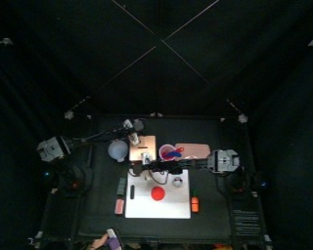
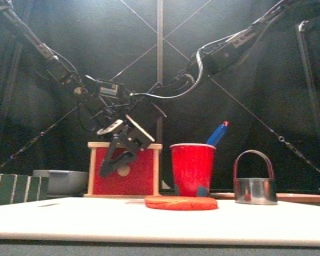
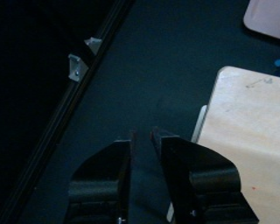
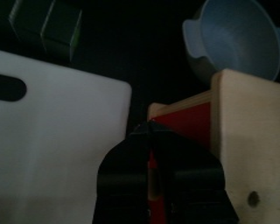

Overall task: Get the cutter from the drawer then cut the dough then place the extra dough in the bowl
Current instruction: Cut the dough

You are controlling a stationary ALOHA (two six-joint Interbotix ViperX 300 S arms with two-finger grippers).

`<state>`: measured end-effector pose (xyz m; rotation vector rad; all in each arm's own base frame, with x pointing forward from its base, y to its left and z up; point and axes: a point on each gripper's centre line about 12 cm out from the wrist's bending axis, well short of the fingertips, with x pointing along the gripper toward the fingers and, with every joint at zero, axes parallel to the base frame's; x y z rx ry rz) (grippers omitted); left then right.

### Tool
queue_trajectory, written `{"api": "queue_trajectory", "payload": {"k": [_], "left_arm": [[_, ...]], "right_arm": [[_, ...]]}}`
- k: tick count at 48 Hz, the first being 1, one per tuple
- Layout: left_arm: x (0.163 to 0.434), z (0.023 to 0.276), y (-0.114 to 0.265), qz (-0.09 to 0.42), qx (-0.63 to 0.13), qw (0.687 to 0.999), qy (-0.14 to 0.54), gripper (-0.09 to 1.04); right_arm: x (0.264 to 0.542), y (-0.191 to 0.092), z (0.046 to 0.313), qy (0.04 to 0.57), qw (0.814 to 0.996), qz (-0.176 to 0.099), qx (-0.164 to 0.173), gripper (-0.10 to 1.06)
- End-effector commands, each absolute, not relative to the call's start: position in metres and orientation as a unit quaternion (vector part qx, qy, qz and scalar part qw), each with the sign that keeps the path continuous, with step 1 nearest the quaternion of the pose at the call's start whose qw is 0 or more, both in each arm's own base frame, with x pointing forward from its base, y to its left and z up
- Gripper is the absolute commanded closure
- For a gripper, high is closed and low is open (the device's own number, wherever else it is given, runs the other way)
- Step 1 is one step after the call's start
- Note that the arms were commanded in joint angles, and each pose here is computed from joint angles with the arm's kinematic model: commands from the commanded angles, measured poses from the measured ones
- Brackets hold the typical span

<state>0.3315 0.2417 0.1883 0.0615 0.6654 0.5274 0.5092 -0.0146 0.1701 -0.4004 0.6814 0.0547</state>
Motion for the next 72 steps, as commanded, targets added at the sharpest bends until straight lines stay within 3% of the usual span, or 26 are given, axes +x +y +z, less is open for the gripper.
{"api": "queue_trajectory", "payload": {"k": [1,7,12,18,23,26,37,45,56,63,72], "left_arm": [[0.331,0.227,0.25,0.272,0.045,0.924,0.265,0.28],[0.328,0.247,0.241,0.269,0.051,0.935,0.227,0.28],[0.339,0.259,0.206,0.233,0.044,0.954,0.184,0.28],[0.356,0.265,0.152,0.165,0.025,0.982,0.092,0.28],[0.36,0.264,0.119,0.116,0.027,0.993,0.026,0.27],[0.36,0.256,0.097,0.079,0.039,0.996,0.007,0.27],[0.355,0.23,0.038,-0.012,0.051,0.999,0.012,0.27],[0.358,0.207,0.034,0.007,0.004,0.999,0.037,0.28],[0.369,0.186,0.02,-0.006,-0.008,0.998,0.064,0.28],[0.367,0.18,0.025,0.013,-0.027,0.997,0.071,0.28],[0.362,0.171,0.029,0.032,-0.044,0.995,0.086,0.29]], "right_arm": [[0.491,0.007,0.213,0.293,0.942,0.033,-0.159,0.68],[0.439,0.008,0.22,0.313,0.944,0.026,-0.105,0.68],[0.392,0.006,0.231,0.325,0.943,0.017,-0.069,0.68],[0.345,0.002,0.224,0.394,0.919,0.004,-0.02,0.67],[0.322,0.003,0.214,0.442,0.897,0.003,-0.002,0.64],[0.315,0.004,0.211,0.461,0.887,0.002,0.003,0.59],[0.305,0.003,0.196,0.49,0.872,-0.006,0.012,0.19],[0.305,-0.007,0.174,0.502,0.865,-0.017,0.002,0.19],[0.306,-0.013,0.167,0.508,0.861,-0.024,0.003,0.19],[0.307,-0.011,0.168,0.507,0.862,-0.022,0.003,0.2],[0.308,-0.01,0.169,0.504,0.863,-0.02,0.0,0.37]]}}
